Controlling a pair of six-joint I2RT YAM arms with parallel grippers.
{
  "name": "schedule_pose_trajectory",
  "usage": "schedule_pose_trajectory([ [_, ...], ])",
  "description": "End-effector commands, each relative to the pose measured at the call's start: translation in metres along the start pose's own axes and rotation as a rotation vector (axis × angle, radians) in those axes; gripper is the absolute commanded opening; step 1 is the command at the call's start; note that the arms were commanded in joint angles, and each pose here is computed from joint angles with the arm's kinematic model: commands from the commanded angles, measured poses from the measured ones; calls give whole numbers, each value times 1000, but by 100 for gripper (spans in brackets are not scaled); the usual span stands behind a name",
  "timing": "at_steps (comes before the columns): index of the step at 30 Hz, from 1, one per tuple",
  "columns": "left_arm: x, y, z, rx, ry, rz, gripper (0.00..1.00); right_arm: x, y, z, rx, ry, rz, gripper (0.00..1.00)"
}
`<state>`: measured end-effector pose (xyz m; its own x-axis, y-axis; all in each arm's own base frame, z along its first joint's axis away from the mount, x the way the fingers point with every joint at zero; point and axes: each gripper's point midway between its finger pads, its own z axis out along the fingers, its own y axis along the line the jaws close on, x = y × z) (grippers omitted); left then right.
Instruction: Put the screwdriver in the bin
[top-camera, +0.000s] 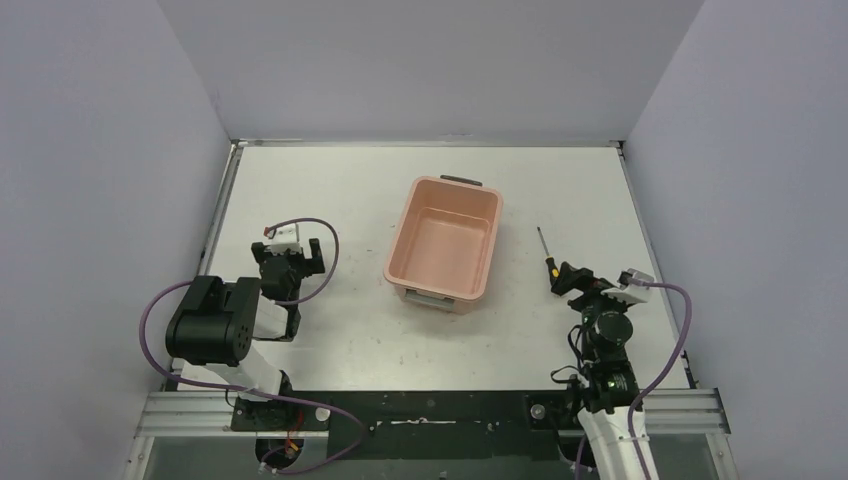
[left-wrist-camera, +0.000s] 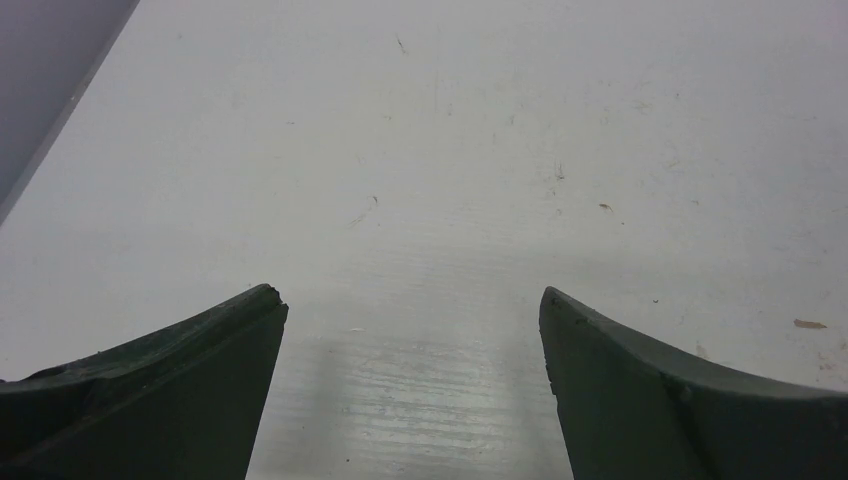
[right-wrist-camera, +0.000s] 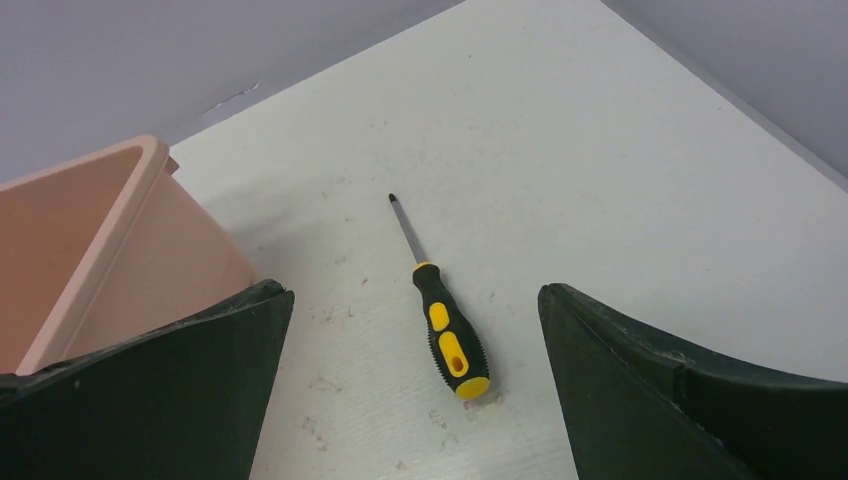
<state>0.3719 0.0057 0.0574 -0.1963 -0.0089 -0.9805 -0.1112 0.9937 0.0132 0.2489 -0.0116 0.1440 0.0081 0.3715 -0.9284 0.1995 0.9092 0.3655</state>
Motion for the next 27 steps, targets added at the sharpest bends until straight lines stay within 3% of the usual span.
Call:
schedule_pose_trajectory([
  [1, -18, -3, 6, 3, -58, -10, 97, -47, 19, 2, -49, -105, -42, 100],
  [6, -17, -2, 6, 3, -57, -9, 97, -66, 31, 19, -30, -16, -145, 100],
  [12, -18, -3, 6, 3, -59, -11, 97, -46, 21, 60, 156, 372, -294, 100],
  [17, -17, -3, 6, 3, -56, -10, 97, -3, 16, 86, 216, 703, -397, 100],
  [22, -18, -3, 6, 3, -58, -10, 97, 71, 9, 94, 168, 978, -418, 96],
  [27, -18, -3, 6, 3, -59, -9, 97, 110, -5, 93, 201, 1090, -429, 88],
])
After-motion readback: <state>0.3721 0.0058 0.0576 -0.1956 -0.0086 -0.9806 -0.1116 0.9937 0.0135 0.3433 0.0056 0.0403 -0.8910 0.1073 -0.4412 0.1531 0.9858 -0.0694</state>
